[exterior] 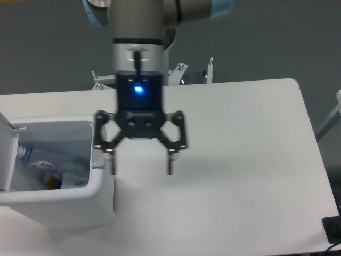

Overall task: Place the trash in the trash can
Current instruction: 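Open the gripper to drop the bottle into the bin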

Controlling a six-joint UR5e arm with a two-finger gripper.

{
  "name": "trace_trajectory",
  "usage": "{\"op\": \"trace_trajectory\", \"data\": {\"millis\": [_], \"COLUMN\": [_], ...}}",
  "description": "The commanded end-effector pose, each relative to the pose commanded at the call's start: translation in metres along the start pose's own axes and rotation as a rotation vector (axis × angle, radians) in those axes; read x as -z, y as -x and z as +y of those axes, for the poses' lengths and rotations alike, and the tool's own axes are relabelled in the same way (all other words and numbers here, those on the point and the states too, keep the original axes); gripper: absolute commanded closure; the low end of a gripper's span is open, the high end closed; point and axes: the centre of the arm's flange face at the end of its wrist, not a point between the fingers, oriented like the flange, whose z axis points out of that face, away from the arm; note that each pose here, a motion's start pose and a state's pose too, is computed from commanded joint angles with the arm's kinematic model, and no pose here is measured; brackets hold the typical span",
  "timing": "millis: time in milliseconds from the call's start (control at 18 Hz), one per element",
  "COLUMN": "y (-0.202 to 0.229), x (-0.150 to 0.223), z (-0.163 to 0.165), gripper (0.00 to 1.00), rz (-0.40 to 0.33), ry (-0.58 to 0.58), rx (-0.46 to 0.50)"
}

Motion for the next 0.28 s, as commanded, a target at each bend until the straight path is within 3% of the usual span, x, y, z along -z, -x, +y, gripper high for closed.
{"op": "trace_trajectory", "data": {"millis": [111, 167, 278], "y": [0.029, 0.032, 0.044], "x": [0.011, 0.016, 0.031], "z": [0.033, 0.04, 0.054], "gripper": [0.0, 0.0, 0.0], "rz": [-0.047, -0.053, -0.054], "ry": [0.165, 0.205, 0.242], "rx": [-0.229, -0.276, -0.271]}}
